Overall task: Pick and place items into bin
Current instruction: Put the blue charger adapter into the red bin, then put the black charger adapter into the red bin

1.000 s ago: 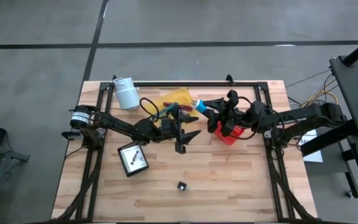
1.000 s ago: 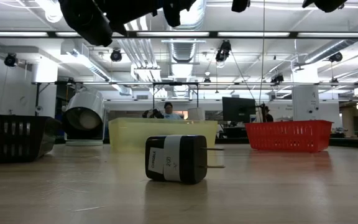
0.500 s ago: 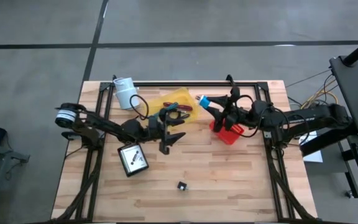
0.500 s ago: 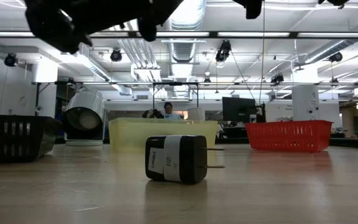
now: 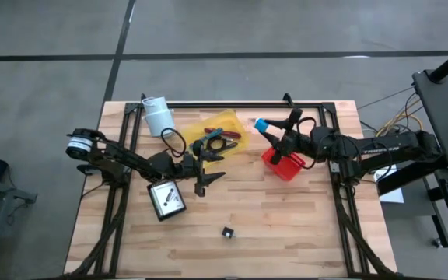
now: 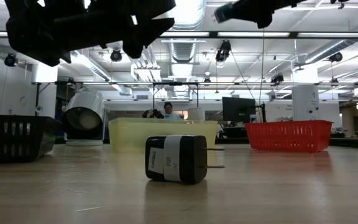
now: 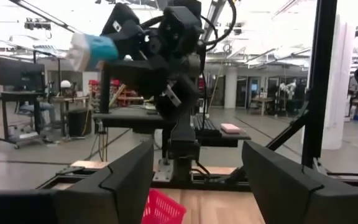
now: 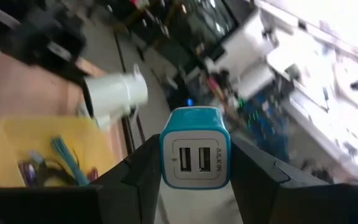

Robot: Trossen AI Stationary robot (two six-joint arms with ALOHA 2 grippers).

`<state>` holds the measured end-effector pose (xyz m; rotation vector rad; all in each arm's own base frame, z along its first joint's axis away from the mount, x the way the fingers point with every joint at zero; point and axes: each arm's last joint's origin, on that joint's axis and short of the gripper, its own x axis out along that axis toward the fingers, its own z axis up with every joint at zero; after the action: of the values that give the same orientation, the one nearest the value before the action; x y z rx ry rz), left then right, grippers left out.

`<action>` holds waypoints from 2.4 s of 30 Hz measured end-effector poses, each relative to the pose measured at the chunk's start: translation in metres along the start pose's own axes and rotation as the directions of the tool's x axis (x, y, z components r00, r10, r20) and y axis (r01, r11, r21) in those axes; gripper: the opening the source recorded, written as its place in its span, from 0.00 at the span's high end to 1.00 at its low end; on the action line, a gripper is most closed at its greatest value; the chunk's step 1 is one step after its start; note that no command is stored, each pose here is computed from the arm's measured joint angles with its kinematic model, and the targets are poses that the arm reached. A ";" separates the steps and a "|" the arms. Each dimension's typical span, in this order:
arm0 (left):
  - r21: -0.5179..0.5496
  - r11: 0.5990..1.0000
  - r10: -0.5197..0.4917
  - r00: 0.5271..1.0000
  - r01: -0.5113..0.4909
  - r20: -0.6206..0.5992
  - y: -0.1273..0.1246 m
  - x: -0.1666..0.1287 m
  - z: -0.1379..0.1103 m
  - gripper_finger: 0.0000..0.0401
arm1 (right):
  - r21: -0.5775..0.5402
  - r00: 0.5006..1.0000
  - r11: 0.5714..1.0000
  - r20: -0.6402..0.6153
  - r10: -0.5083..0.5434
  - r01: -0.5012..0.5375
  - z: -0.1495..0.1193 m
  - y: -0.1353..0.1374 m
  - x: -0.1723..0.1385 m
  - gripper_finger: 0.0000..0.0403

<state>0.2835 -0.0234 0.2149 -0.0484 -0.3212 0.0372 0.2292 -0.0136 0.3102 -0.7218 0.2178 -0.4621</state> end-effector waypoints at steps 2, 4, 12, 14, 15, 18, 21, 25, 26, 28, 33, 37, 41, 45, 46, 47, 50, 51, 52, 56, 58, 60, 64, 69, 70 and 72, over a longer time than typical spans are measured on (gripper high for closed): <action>0.016 1.000 0.000 1.000 0.000 0.002 0.000 0.000 0.000 0.43 | 0.030 0.999 0.999 -0.044 -0.011 0.012 -0.003 0.001 0.000 0.64; 0.047 0.999 0.000 1.000 0.000 0.006 0.000 0.000 0.001 0.43 | 0.065 0.997 0.998 -0.083 0.000 0.005 -0.006 0.003 -0.001 0.64; 0.080 0.997 0.005 1.000 -0.005 0.005 0.001 0.000 0.001 0.43 | 0.270 0.961 0.961 -0.249 0.122 -0.052 -0.024 0.016 -0.004 0.64; 0.080 0.997 0.005 1.000 -0.005 0.005 0.001 0.000 0.001 0.43 | 0.317 0.938 0.947 -0.307 0.158 -0.056 -0.030 0.020 -0.007 0.64; 0.080 0.997 0.005 1.000 -0.005 0.005 0.001 0.000 0.001 0.43 | 0.340 0.926 0.939 -0.335 0.175 -0.054 -0.034 0.022 -0.008 0.64; 0.080 0.997 0.005 1.000 -0.005 0.005 0.001 0.001 0.001 0.43 | 0.402 0.883 0.915 -0.416 0.219 -0.037 -0.042 0.027 -0.013 0.64; 0.081 0.997 0.005 1.000 -0.005 0.006 0.001 0.001 0.001 0.43 | 0.452 0.843 0.892 -0.476 0.250 -0.009 -0.049 0.030 -0.017 0.64; 0.081 0.997 0.005 1.000 -0.005 0.005 0.001 0.001 0.001 0.43 | 0.522 0.795 0.853 -0.514 0.320 -0.006 -0.055 0.033 -0.022 0.64; 0.081 0.997 0.005 1.000 -0.005 0.004 0.001 0.001 0.001 0.43 | 0.544 0.784 0.839 -0.517 0.344 -0.010 -0.056 0.034 -0.023 0.64; 0.081 0.997 0.005 1.000 -0.005 0.003 0.001 0.001 0.001 0.43 | 0.583 0.758 0.813 -0.521 0.393 -0.021 -0.058 0.036 -0.025 0.64; 0.081 0.997 0.005 1.000 -0.006 0.002 0.001 0.001 0.001 0.43 | 0.644 0.699 0.765 -0.541 0.468 -0.014 -0.062 0.040 -0.030 0.64; 0.082 0.997 0.008 1.000 -0.008 0.001 0.002 0.001 0.001 0.43 | 0.659 0.644 0.752 -0.584 0.495 0.020 -0.067 0.041 -0.035 0.64; 0.082 0.997 0.010 1.000 -0.010 0.001 0.003 0.001 0.001 0.43 | 0.673 0.582 0.738 -0.620 0.526 0.051 -0.073 0.043 -0.040 0.64; 0.083 0.997 0.012 1.000 -0.012 0.001 0.003 0.001 0.001 0.43 | 0.730 0.531 0.683 -0.593 0.605 0.037 -0.075 0.048 -0.043 0.64; 0.083 0.997 0.011 1.000 -0.011 0.001 0.003 0.001 0.001 0.43 | 0.741 0.522 0.671 -0.587 0.619 0.037 -0.076 0.049 -0.044 0.64; 0.083 0.997 0.011 1.000 -0.011 0.000 0.003 0.001 0.000 0.43 | 0.748 0.512 0.663 -0.584 0.630 0.036 -0.077 0.050 -0.044 0.64; 0.082 0.997 0.011 1.000 -0.011 0.000 0.003 0.001 0.000 0.43 | 0.768 0.487 0.639 -0.570 0.661 0.032 -0.079 0.052 -0.046 0.64; 0.083 0.997 0.011 1.000 -0.011 0.000 0.003 0.001 0.000 0.43 | 0.778 0.476 0.628 -0.564 0.675 0.031 -0.079 0.053 -0.046 0.64; 0.083 0.997 0.011 1.000 -0.011 0.000 0.003 0.001 0.000 0.43 | 0.785 0.466 0.618 -0.559 0.686 0.031 -0.080 0.054 -0.047 0.64; 0.082 0.997 0.011 1.000 -0.011 0.000 0.003 0.001 0.000 0.43 | 0.795 0.434 0.604 -0.562 0.704 0.050 -0.083 0.056 -0.049 0.64; 0.082 0.997 0.011 1.000 -0.011 0.001 0.003 0.001 0.000 0.43 | 0.788 0.410 0.613 -0.580 0.704 0.059 -0.085 0.056 -0.052 0.64; 0.082 0.997 0.011 1.000 -0.011 0.000 0.003 0.001 0.000 0.43 | 0.785 0.397 0.617 -0.586 0.706 0.062 -0.086 0.056 -0.053 0.64; 0.081 0.997 0.011 1.000 -0.011 0.000 0.003 0.001 0.000 0.43 | 0.783 0.395 0.619 -0.588 0.706 0.059 -0.086 0.056 -0.053 0.63; 0.080 0.997 0.011 1.000 -0.011 0.000 0.003 0.001 0.000 0.43 | 0.783 0.397 0.619 -0.586 0.706 0.056 -0.086 0.056 -0.053 0.56; 0.080 0.997 0.011 1.000 -0.011 0.000 0.003 0.001 0.000 0.43 | 0.783 0.397 0.619 -0.586 0.706 0.056 -0.086 0.056 -0.053 0.54; 0.079 0.997 0.011 1.000 -0.011 -0.001 0.003 0.001 0.000 0.43 | 0.783 0.397 0.619 -0.587 0.706 0.057 -0.086 0.056 -0.053 0.52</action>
<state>0.2839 -0.0202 0.2151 0.0287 -0.3177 0.0610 0.1717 -0.0017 0.2110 0.4654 1.1266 -0.3983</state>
